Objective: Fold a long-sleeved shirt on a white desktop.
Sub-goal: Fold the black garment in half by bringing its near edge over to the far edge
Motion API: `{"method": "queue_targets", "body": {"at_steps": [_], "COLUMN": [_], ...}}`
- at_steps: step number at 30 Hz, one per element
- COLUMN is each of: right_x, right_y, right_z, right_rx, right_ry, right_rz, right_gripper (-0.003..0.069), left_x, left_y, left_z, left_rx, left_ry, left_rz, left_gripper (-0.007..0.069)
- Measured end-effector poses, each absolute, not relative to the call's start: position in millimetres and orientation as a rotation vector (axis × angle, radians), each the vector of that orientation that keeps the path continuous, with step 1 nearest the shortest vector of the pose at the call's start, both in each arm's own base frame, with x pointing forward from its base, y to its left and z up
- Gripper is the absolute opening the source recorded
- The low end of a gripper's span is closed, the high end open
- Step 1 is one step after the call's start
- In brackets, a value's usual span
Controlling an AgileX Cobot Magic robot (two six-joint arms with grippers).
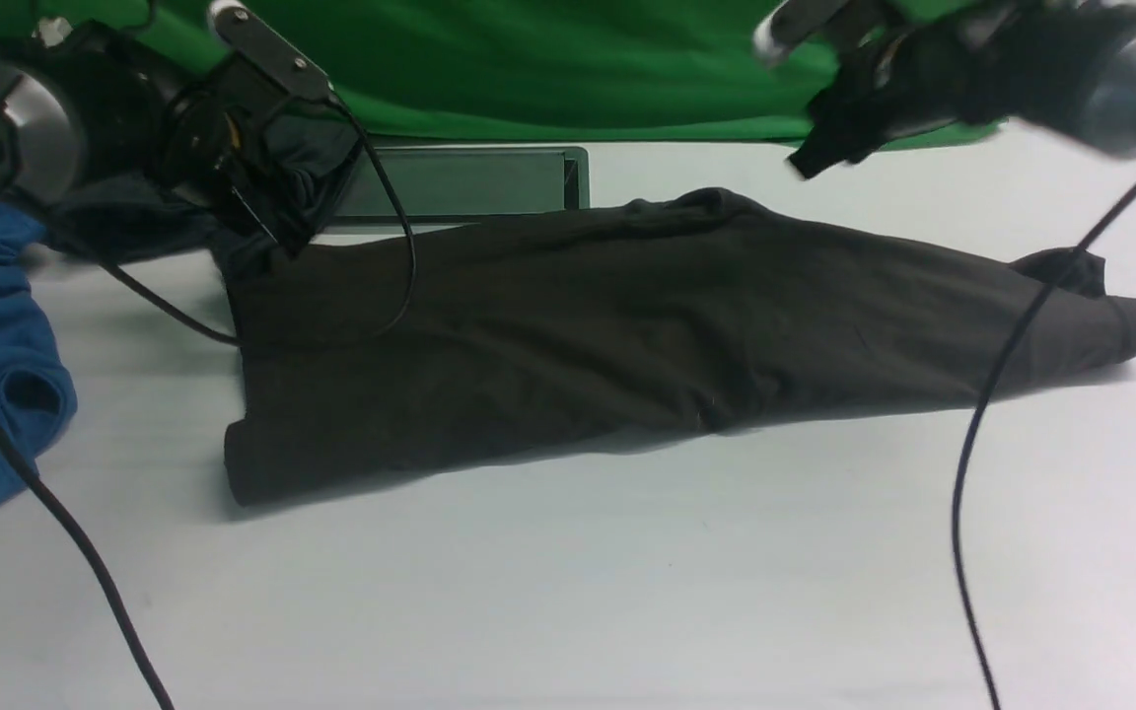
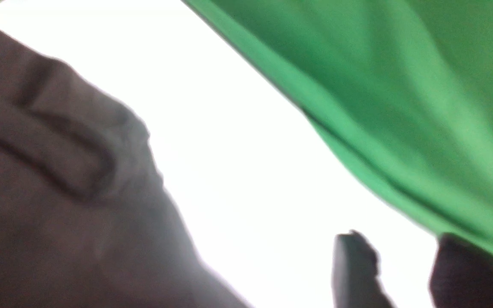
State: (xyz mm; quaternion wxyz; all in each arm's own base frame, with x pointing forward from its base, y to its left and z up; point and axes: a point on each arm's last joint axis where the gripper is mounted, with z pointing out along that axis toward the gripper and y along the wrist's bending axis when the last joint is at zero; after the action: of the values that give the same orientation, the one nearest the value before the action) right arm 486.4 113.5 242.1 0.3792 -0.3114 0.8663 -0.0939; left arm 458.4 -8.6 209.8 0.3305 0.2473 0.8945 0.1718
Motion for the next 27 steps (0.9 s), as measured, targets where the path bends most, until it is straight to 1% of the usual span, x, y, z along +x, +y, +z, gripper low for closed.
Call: {"method": "queue_targets", "body": {"at_steps": [1, 2, 3, 4, 5, 6, 7, 8, 9, 10, 11, 13, 16, 20, 21, 23, 25, 26, 27], "right_x": [485, 481, 475, 473, 472, 472, 474, 476, 480, 484, 489, 499, 510, 523, 532, 537, 546, 546, 548], "right_y": [113, 116, 122, 125, 130, 131, 137, 139, 142, 144, 146, 150, 153, 156, 156, 156, 152, 151, 145], "right_z": [243, 248, 250, 249, 246, 244, 235, 231, 219, 210, 203, 177, 157, 151, 152, 152, 155, 156, 157], "right_rx": [-0.801, -0.801, -0.837, -0.847, -0.853, -0.865, -0.874, -0.875, -0.872, -0.871, -0.865, -0.862, -0.843, -0.795, -0.746, -0.708, -0.615, -0.603, -0.572], "right_ry": [2.225, 2.242, 2.271, 2.278, 2.300, 2.301, 2.319, 2.323, 2.340, 2.350, 2.356, 2.386, 2.401, 2.366, 2.313, 2.270, 2.204, 2.204, 2.204], "right_rz": [-0.234, -0.183, -0.085, -0.032, 0.048, 0.056, 0.128, 0.157, 0.192, 0.213, 0.227, 0.249, 0.261, 0.260, 0.241, 0.223, 0.202, 0.203, 0.203], "right_gripper": [0.0174, 0.0135, 0.0064, 0.0051, 0.0034, 0.0033, 0.0023, 0.0020, 0.0020, 0.0019, 0.0019, 0.0019, 0.0019, 0.0018, 0.0018, 0.0020, 0.0039, 0.0041, 0.0063], "left_x": [458, 457, 452, 449, 445, 444, 437, 434, 429, 425, 423, 416, 410, 403, 400, 397, 392, 391, 389], "left_y": [-9, -11, -19, -24, -32, -33, -44, -50, -58, -64, -68, -76, -83, -97, -105, -110, -120, -122, -125], "left_z": [210, 211, 215, 218, 221, 222, 227, 229, 235, 238, 241, 245, 245, 249, 253, 256, 259, 259, 261], "left_rx": [0.637, 0.597, 0.580, 0.570, 0.600, 0.602, 0.619, 0.610, 0.617, 0.624, 0.629, 0.666, 0.716, 0.778, 0.796, 0.808, 0.846, 0.854, 0.876], "left_ry": [2.344, 2.362, 2.390, 2.405, 2.425, 2.429, 2.452, 2.464, 2.477, 2.482, 2.484, 2.507, 2.534, 2.535, 2.521, 2.512, 2.503, 2.501, 2.500], "left_rz": [0.442, 0.398, 0.334, 0.283, 0.234, 0.224, 0.136, 0.070, 0.002, -0.039, -0.061, -0.101, -0.109, -0.107, -0.114, -0.119, -0.125, -0.122, -0.117], "left_gripper": [0.0265, 0.0235, 0.0166, 0.0124, 0.0078, 0.0071, 0.0036, 0.0023, 0.0018, 0.0017, 0.0017, 0.0017, 0.0017, 0.0017, 0.0017, 0.0017, 0.0017, 0.0017, 0.0017]}}
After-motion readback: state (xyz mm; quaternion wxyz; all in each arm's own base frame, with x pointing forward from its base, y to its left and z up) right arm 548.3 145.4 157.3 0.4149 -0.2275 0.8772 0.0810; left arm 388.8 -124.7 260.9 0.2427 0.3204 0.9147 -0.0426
